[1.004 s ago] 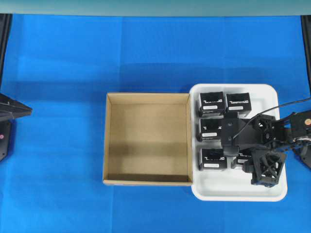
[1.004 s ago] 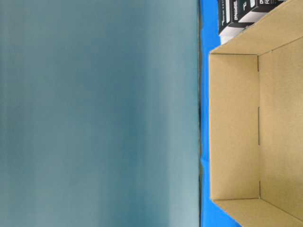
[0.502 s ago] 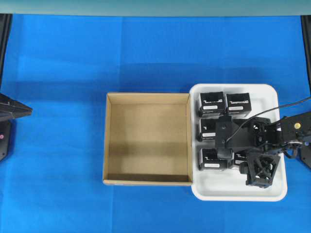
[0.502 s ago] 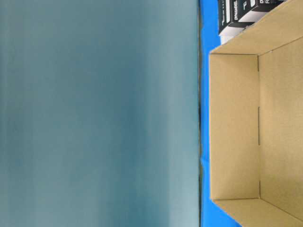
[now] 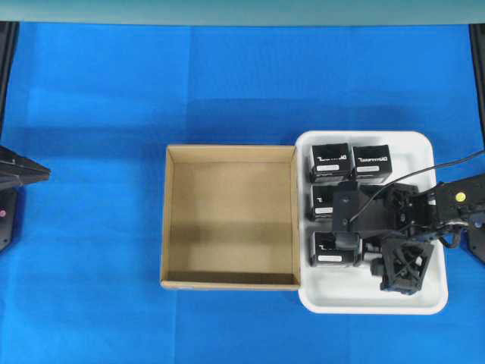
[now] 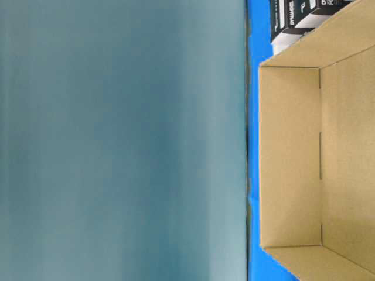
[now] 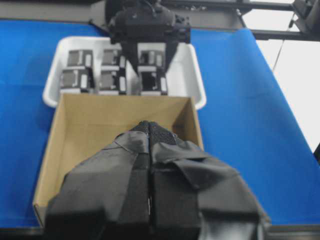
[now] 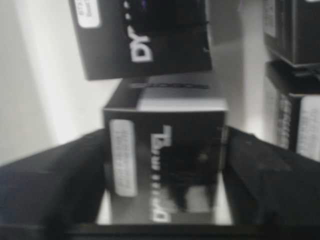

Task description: Pick the box from inside the cardboard box.

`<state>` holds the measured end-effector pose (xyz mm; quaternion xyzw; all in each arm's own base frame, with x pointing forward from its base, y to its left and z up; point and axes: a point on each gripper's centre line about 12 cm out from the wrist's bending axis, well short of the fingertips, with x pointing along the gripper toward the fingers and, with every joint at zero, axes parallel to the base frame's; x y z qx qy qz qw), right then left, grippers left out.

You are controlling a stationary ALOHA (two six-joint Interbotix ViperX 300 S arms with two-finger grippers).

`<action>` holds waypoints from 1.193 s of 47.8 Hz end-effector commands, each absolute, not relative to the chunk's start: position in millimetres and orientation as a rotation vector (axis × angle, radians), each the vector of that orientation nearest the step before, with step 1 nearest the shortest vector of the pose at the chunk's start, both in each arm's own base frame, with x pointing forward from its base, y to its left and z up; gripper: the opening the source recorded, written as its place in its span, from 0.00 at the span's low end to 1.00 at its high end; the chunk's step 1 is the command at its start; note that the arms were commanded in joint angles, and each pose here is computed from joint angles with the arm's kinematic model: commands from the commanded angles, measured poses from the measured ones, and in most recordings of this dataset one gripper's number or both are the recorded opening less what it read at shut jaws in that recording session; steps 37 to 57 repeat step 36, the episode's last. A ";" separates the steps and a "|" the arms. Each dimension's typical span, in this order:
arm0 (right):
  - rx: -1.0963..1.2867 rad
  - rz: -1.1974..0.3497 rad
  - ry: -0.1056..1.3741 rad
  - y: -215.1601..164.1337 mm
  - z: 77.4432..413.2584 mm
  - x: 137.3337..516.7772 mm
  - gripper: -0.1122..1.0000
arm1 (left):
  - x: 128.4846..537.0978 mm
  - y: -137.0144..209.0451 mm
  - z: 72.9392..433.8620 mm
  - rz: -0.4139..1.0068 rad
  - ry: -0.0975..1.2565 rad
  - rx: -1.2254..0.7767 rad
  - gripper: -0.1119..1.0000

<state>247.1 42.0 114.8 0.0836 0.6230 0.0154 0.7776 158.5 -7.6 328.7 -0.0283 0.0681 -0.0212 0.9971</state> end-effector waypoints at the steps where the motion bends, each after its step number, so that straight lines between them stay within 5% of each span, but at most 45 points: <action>1: 0.180 0.042 1.330 44.4 119.4 252.6 0.91 | 161.4 -7.9 331.7 -0.044 0.132 -0.052 0.04; 5: 0.179 0.043 1.334 44.2 121.7 252.9 0.98 | 162.7 -7.9 330.1 -0.043 0.139 -0.052 0.04; 20: 0.197 0.040 1.346 45.0 129.2 249.7 0.97 | 163.5 -8.0 330.1 -0.044 0.135 -0.052 0.04; 36: 0.263 0.035 1.180 39.5 192.9 245.9 0.97 | 163.2 -8.0 330.3 -0.044 0.133 -0.054 0.04; 57: 0.263 0.035 1.180 39.5 192.9 245.9 0.97 | 163.2 -8.0 330.3 -0.044 0.133 -0.054 0.04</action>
